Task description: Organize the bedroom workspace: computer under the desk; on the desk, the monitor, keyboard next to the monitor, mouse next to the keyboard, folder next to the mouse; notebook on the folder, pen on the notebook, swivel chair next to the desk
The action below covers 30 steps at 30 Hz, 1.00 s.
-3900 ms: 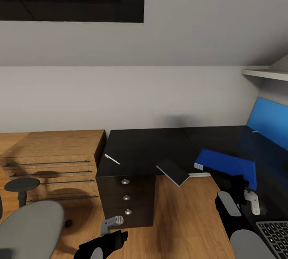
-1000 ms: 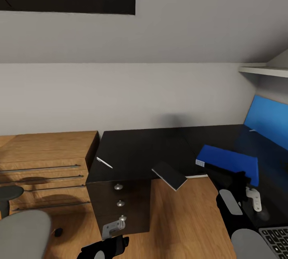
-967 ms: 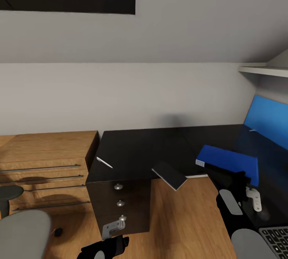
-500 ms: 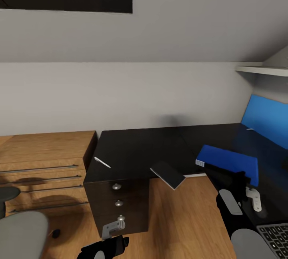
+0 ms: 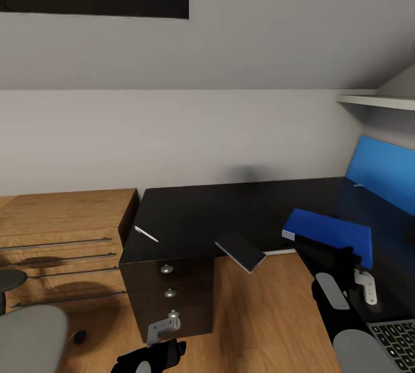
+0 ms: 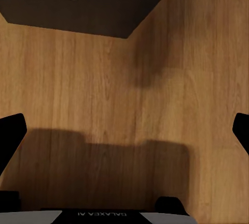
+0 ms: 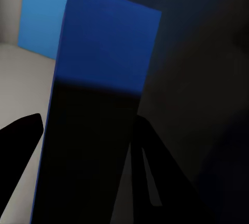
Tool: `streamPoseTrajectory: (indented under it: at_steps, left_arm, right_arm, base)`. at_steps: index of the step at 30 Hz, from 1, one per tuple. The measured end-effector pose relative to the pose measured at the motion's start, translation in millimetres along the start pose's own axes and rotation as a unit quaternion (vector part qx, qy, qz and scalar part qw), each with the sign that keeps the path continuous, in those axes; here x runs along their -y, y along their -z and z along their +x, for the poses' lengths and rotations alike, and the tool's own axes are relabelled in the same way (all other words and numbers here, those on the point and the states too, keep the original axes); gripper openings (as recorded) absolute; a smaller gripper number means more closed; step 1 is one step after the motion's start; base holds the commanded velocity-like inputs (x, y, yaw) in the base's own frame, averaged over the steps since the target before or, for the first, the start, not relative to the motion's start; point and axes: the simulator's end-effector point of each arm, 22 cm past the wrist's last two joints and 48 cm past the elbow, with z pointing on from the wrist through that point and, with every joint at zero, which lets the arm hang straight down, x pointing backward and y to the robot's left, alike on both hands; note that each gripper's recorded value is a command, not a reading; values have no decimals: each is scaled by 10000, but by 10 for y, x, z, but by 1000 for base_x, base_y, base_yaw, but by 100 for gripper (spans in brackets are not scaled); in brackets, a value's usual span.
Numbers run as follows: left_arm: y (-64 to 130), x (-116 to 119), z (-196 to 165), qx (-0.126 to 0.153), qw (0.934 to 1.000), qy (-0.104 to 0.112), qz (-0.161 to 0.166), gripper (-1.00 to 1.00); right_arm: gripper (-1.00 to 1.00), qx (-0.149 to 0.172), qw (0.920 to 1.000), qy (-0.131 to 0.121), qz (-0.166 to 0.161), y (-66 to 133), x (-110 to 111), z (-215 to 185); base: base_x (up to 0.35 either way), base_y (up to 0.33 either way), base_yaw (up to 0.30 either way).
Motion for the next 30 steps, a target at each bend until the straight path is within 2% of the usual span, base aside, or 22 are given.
streamPoseTrajectory:
  at_steps: [30]
  left_arm:
    - [-5,-2,6,-10,10000,0,7,100]
  right_arm:
    - [-100,-10,10000,17,0,-5,7,7]
  base:
    - [0,0,-25]
